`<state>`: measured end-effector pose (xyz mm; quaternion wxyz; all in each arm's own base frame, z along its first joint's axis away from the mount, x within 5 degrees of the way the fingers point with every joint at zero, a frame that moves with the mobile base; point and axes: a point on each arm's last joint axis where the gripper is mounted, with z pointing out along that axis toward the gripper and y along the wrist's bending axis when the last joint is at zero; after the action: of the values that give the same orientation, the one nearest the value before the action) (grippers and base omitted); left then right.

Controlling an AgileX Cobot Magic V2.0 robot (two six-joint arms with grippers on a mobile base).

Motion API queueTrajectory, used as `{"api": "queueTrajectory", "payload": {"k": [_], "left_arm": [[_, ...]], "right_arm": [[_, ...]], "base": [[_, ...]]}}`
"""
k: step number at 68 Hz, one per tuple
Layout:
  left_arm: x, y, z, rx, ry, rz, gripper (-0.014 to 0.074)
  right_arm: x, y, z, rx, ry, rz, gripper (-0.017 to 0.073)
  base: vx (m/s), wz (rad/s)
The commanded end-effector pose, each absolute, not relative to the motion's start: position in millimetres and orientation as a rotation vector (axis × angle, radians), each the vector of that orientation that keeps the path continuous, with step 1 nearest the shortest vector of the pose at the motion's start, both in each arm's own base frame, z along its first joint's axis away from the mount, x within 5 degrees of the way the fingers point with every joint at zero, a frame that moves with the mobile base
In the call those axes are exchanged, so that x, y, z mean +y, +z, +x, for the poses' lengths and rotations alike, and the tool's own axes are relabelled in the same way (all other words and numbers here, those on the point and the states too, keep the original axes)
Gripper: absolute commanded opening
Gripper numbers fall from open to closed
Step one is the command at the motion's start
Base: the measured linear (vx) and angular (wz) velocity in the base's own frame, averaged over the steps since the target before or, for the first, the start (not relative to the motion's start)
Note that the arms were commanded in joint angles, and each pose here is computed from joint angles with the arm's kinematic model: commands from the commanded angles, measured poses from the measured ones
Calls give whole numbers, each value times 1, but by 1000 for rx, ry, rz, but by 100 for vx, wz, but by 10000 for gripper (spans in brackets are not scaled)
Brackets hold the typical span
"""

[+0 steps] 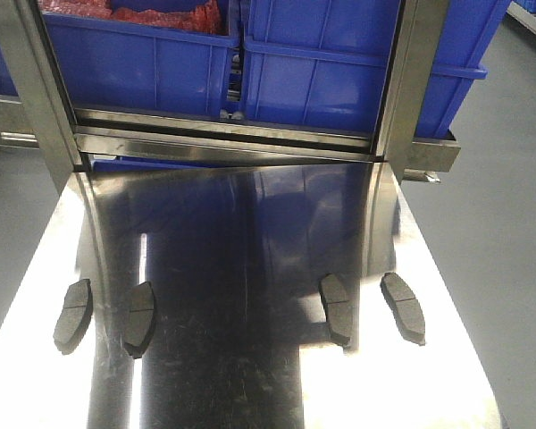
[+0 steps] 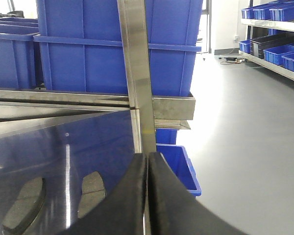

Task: Move and align brake pads A on conveyor

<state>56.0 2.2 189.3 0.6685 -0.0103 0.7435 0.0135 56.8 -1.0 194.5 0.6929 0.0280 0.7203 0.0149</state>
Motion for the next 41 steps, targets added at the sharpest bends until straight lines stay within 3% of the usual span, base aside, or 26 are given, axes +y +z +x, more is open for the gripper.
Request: {"api": "queueTrajectory", "payload": {"k": [1, 19, 28, 41], "left_arm": [[2, 203, 55, 1564, 24, -27, -6], [2, 275, 48, 1481, 47, -15, -6], [4, 307, 66, 1669, 77, 2, -6], [5, 321, 97, 1866, 83, 7, -6]], "right_arm": [[-1, 195, 56, 1542, 21, 49, -3], [-1, 195, 56, 1542, 21, 49, -3], [-1, 195, 56, 1542, 21, 49, -3], [-1, 195, 56, 1542, 21, 49, -3]], "base": [[0, 0], [0, 0], [0, 0], [0, 0]]}}
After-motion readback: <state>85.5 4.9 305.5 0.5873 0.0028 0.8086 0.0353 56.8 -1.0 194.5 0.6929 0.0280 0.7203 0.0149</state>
